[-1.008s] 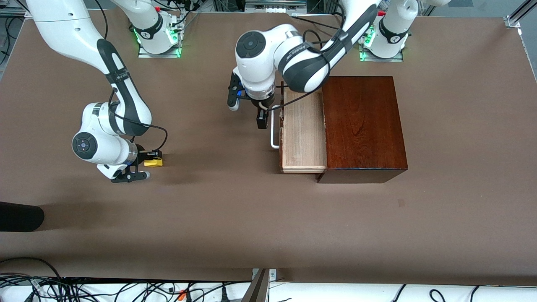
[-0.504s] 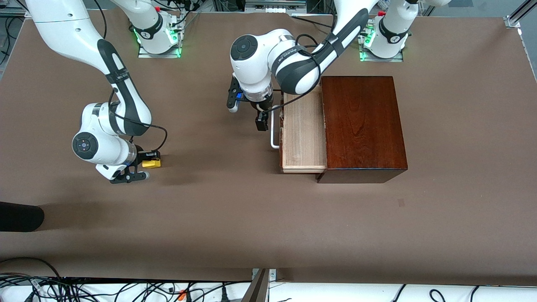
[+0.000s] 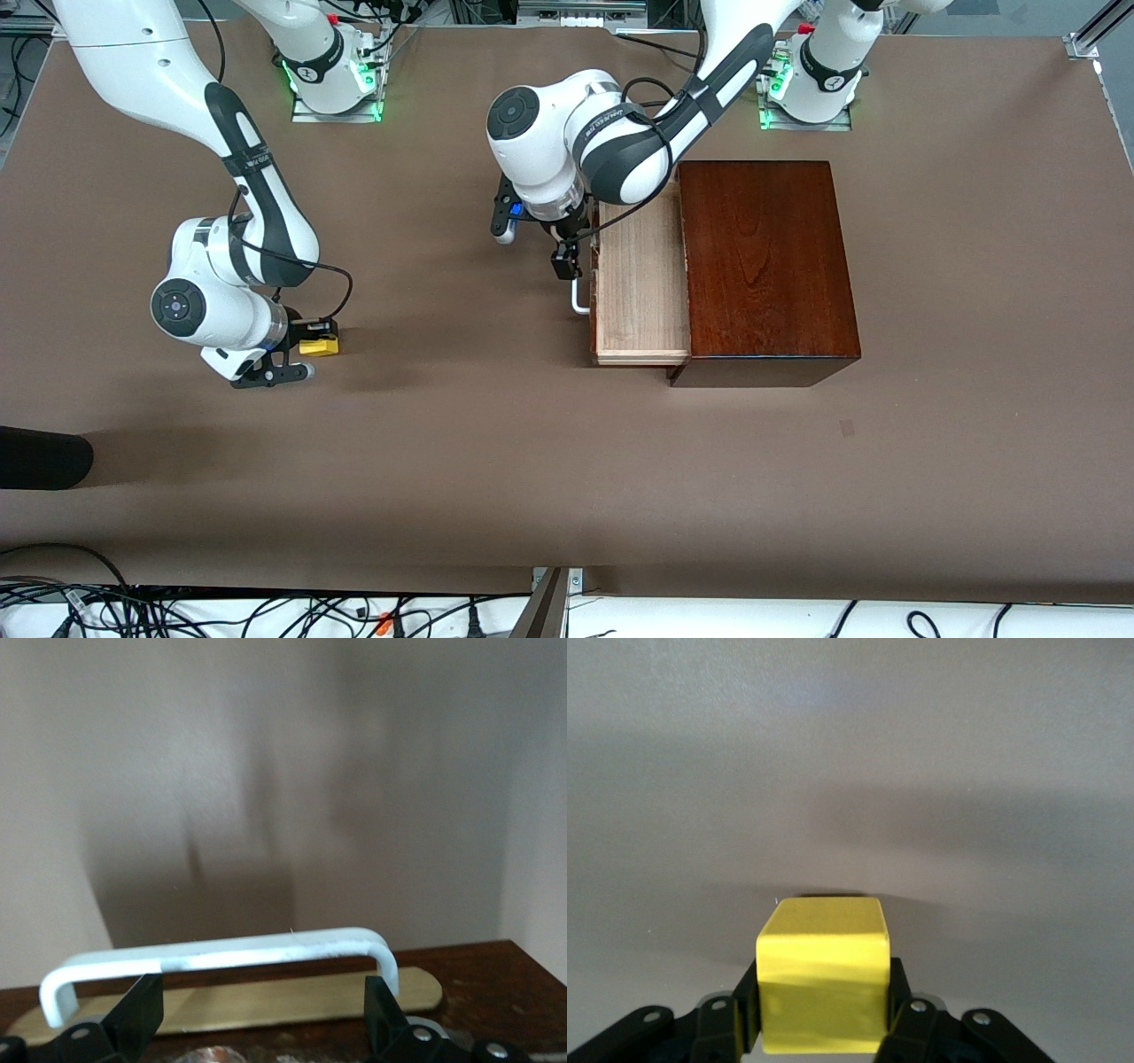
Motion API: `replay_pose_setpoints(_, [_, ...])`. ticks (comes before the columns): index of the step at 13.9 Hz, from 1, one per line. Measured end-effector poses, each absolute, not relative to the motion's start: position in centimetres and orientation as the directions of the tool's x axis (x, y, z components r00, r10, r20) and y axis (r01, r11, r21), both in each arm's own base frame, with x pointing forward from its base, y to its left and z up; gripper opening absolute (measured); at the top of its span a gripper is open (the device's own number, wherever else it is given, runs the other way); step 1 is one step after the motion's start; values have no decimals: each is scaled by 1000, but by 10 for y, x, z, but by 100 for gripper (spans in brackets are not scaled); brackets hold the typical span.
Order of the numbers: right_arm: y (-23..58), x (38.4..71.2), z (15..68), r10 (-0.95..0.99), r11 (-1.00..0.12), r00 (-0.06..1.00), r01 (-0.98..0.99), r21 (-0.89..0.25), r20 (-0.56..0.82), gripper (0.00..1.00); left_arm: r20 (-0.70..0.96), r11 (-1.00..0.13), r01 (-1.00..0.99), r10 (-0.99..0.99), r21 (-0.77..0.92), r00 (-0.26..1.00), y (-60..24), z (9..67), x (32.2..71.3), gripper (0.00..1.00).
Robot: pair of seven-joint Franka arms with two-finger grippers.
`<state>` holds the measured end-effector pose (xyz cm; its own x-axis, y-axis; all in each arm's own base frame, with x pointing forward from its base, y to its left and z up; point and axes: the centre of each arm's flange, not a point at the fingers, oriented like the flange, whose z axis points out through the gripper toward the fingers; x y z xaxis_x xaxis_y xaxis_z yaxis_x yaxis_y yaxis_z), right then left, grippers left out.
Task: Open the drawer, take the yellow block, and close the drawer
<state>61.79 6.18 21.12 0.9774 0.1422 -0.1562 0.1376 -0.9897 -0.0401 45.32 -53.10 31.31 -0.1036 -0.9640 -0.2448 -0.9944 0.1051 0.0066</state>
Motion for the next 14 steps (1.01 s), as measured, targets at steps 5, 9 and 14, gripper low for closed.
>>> replay_pose_setpoints(5, [60,624,250,193,-980,974,197,20,-116,100,-266,98,-995,-959,-3,-94,-532,315,450,100])
replay_pose_setpoints(9, [57,629,292,194,-980,980,196,31,-52,100,-300,98,-995,-950,-17,-89,-531,315,449,100])
replay_pose_setpoints(14, [45,621,390,174,-984,984,173,37,22,100,-382,70,-998,-922,10,-68,-509,308,458,100])
